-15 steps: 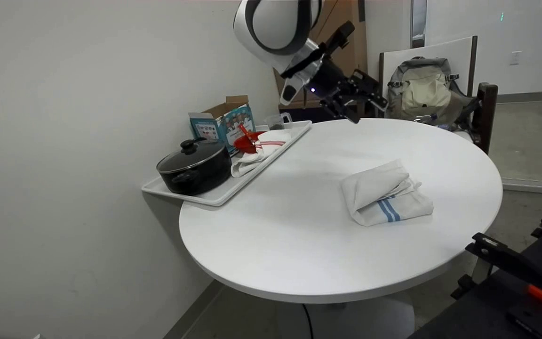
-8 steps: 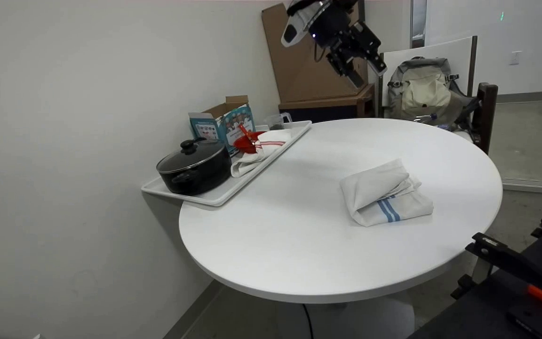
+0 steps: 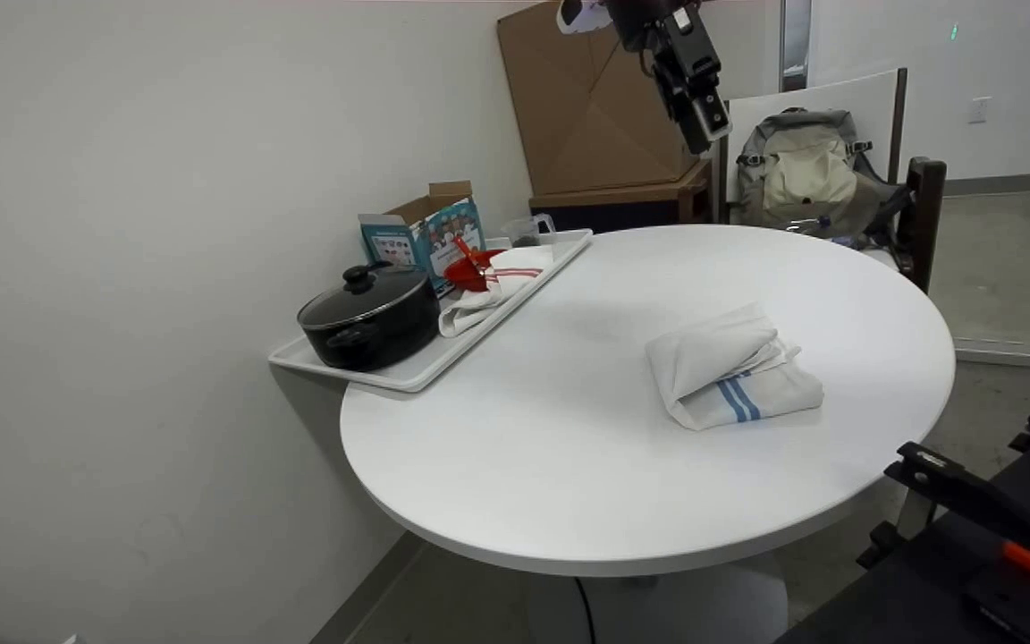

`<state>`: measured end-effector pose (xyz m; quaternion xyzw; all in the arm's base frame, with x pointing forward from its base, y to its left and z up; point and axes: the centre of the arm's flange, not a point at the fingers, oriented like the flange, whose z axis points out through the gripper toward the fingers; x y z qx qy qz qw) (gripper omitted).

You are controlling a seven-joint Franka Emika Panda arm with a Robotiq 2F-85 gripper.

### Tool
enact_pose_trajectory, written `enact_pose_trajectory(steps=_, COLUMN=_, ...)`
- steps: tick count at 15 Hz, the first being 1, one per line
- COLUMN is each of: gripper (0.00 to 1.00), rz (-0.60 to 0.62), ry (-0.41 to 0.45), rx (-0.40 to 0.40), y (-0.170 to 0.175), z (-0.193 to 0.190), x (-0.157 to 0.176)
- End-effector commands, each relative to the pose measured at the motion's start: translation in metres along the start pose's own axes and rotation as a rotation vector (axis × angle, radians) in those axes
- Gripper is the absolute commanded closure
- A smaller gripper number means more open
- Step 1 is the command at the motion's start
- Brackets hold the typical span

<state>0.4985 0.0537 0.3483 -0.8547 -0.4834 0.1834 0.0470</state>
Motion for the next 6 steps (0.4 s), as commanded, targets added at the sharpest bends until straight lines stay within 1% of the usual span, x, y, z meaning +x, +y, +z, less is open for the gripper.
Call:
enact_pose_trajectory(steps=1, gripper=0.0, rz=0.154, ry=0.12, rx=-0.003, y=-0.05, z=0.014, x=-0.029)
enact_pose_trajectory(steps=2, gripper=0.0, rz=0.195, ry=0.148, rx=0.004, y=-0.06, z=0.016, x=-0.036)
enact_pose_trajectory(steps=3, gripper=0.0, rz=0.119, ry=0.082, rx=0.023, y=-0.025, z=0.011, x=-0.012)
enact_pose_trajectory(steps=6, gripper=0.0, rz=0.169, ry=0.114, rx=0.022, y=-0.044, z=0.014, x=-0.027)
